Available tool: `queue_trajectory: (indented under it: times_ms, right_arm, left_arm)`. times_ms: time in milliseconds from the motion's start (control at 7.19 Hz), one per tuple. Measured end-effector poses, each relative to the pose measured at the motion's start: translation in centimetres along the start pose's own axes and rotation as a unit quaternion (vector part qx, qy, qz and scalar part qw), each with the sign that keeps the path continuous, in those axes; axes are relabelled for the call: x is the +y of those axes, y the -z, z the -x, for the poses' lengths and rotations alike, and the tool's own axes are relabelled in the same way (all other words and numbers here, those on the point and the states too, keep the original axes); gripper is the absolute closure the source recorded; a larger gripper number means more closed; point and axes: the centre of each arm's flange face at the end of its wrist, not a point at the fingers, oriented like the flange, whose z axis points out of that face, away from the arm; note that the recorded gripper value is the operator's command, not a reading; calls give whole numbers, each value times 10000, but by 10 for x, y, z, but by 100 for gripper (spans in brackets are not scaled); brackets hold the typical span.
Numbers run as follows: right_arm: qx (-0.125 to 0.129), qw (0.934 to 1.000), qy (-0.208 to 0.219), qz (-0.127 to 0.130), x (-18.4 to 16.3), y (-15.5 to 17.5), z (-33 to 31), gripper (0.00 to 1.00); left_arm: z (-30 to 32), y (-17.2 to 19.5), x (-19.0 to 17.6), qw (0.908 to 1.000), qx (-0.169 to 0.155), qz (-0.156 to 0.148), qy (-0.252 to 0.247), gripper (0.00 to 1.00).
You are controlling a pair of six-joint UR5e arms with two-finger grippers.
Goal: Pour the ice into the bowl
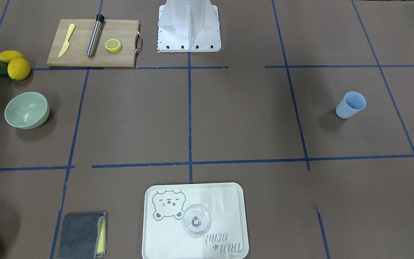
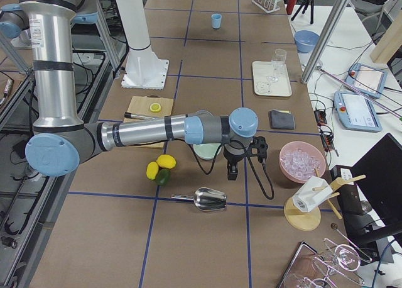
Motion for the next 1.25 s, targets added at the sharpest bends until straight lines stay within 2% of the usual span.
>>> queue_trajectory:
  times_ms: [278, 556, 695, 835, 1113, 1252]
  right_arm:
    - [-19, 9995, 238, 225, -1, -23, 27, 0]
    - [-67, 9977, 613, 294, 9, -53, 54, 0]
    - [-95, 9977, 628, 225, 19, -69, 61, 3]
    - [-89, 9988, 466, 108, 27, -85, 72, 8]
    - [3, 9995, 249, -195, 45, -121, 90, 9]
    - [-29, 9994, 190, -293, 52, -134, 99, 9]
  left_arm:
    - [-1, 0, 0, 10000, 2, -3, -7, 0]
    - [-2, 1, 0, 10000, 3, -14, -17, 0]
    - [-2, 1, 0, 10000, -1, -17, -18, 0]
    - [-2, 2, 0, 10000, -3, -19, -18, 0]
    - [-2, 2, 0, 10000, -5, -23, -21, 0]
    - [-2, 2, 0, 10000, -5, -22, -19, 0]
